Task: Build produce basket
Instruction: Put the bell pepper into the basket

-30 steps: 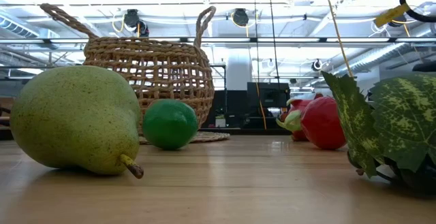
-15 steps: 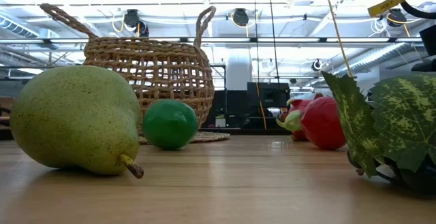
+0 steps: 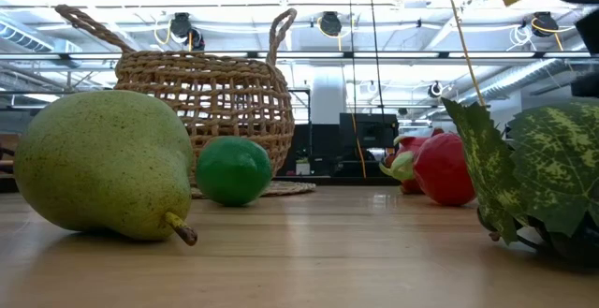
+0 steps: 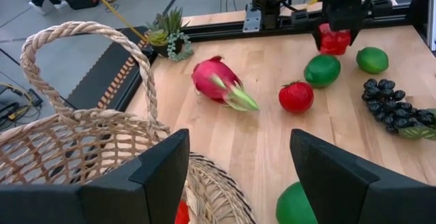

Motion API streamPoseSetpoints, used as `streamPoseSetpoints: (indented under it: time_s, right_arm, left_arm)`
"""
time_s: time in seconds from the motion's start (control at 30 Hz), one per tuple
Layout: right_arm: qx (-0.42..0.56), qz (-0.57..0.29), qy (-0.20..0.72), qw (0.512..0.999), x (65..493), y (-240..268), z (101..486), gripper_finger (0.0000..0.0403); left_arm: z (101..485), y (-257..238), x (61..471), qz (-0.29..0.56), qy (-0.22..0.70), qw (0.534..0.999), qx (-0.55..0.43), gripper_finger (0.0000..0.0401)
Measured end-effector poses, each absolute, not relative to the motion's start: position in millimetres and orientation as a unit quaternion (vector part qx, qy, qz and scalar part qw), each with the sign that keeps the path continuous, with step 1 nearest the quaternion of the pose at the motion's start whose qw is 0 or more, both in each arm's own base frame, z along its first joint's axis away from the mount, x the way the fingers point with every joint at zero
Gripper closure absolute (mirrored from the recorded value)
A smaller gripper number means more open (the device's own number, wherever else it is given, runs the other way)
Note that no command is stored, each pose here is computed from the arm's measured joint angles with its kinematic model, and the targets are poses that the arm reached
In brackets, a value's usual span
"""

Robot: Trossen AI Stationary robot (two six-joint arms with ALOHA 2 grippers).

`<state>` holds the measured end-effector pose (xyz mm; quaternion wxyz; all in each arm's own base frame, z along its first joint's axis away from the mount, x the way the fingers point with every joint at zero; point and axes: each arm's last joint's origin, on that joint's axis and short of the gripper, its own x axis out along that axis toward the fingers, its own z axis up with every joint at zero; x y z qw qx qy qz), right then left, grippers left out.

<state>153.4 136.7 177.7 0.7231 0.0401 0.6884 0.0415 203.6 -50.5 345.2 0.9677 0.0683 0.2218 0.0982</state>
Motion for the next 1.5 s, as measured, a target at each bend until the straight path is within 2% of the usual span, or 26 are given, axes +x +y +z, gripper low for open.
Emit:
streamPoseSetpoints:
  time_s: [0.13, 0.57, 0.87, 1.2, 1.5]
  right_arm:
    - [0.049, 0.032, 0.68, 0.731, 161.7, 137.5, 193.4, 0.011]
    - [0.082, -0.015, 0.59, 0.803, 195.5, 134.7, 252.7, 0.0111]
    - [0.065, -0.052, 0.498, 0.863, 212.7, 129.7, 272.2, 0.0111]
    - [-0.041, -0.113, 0.286, 0.951, 237.3, 130.7, 288.6, 0.0109]
    - [-0.078, -0.084, 0.078, 0.99, 259.9, 120.9, 278.0, 0.0108]
  left_arm:
    - [345.3, -50.6, 203.6, 0.098, 0.221, 0.968, 0.068, 0.0148]
    - [347.7, -51.0, 204.8, 0.098, 0.209, 0.971, 0.063, 0.0148]
    - [347.9, -51.0, 205.0, 0.098, 0.207, 0.971, 0.062, 0.0148]
    - [350.1, -51.4, 206.3, 0.098, 0.195, 0.974, 0.057, 0.0148]
    - [346.2, -55.7, 218.7, 0.091, 0.191, 0.975, 0.069, 0.0148]
